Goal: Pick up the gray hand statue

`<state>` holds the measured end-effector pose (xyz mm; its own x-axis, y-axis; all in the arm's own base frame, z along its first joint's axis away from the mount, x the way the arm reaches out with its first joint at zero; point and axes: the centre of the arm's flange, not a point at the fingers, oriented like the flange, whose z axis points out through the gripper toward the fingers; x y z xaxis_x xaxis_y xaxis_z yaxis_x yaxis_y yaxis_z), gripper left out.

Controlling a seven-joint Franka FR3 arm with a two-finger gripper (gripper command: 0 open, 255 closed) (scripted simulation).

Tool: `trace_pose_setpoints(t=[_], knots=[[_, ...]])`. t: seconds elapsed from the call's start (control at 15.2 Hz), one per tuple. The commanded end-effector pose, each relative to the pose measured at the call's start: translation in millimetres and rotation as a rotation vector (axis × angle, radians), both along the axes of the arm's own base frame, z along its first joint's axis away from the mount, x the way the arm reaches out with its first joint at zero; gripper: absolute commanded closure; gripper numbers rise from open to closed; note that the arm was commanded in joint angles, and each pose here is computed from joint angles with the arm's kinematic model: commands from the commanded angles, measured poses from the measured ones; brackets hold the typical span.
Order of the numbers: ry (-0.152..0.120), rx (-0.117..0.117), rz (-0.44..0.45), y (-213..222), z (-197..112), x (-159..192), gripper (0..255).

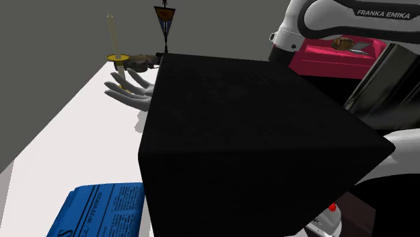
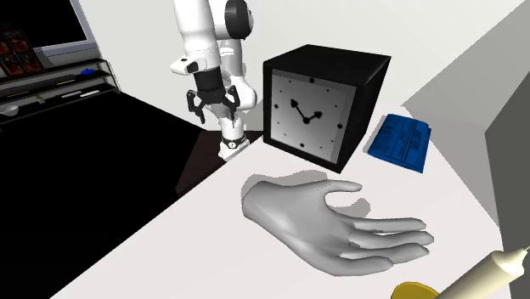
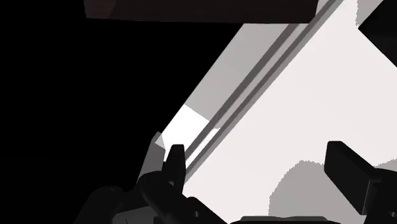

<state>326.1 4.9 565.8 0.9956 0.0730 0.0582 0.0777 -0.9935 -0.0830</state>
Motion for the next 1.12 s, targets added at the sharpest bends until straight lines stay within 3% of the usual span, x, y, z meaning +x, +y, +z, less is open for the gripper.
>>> trace_pose_setpoints(t=[0.0,1.06], knots=[[0.000,0.000,0.000,0.0,0.0,0.0,0],[-0.031,0.045,0.521,118.6,-8.6,169.3,0]])
